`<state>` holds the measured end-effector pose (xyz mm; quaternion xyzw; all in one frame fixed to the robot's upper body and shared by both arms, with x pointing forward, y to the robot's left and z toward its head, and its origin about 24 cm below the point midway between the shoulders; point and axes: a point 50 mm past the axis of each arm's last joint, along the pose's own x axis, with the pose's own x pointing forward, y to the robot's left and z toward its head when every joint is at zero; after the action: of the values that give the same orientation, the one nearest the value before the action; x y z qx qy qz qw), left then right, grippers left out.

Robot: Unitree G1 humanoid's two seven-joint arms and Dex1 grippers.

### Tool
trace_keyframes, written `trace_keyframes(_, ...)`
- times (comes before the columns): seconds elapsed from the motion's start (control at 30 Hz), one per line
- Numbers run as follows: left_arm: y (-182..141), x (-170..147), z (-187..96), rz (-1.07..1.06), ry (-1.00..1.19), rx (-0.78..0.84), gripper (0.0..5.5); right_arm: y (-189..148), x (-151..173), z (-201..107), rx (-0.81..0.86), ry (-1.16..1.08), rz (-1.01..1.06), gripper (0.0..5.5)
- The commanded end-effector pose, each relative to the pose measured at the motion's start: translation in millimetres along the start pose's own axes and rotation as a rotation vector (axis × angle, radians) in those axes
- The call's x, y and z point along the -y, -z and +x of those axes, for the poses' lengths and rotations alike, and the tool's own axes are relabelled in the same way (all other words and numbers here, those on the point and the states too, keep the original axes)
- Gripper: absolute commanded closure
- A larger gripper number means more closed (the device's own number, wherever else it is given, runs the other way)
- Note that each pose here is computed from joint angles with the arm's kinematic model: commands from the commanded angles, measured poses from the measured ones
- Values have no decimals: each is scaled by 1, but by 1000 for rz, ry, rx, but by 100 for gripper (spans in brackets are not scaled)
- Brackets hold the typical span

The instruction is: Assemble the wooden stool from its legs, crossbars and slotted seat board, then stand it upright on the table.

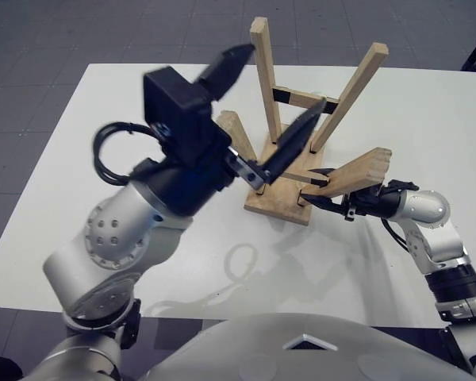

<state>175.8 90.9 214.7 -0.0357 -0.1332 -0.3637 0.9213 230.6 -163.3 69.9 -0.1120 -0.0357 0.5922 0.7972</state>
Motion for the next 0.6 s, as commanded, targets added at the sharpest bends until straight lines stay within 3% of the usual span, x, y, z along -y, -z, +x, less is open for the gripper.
trace_keyframes(0.03, 18, 18, 6, -6, -17, -34, 74, 32, -17, -11, -199, -27, 84, 348)
trace_keyframes(0.17, 45, 25, 10, -47, -88, -123, 2, 32, -20, -12, -198, -26, 88, 348)
trace_keyframes(0.6, 92, 28, 13, -77, -278, -243, 2, 31, -23, -13, -196, -25, 87, 348)
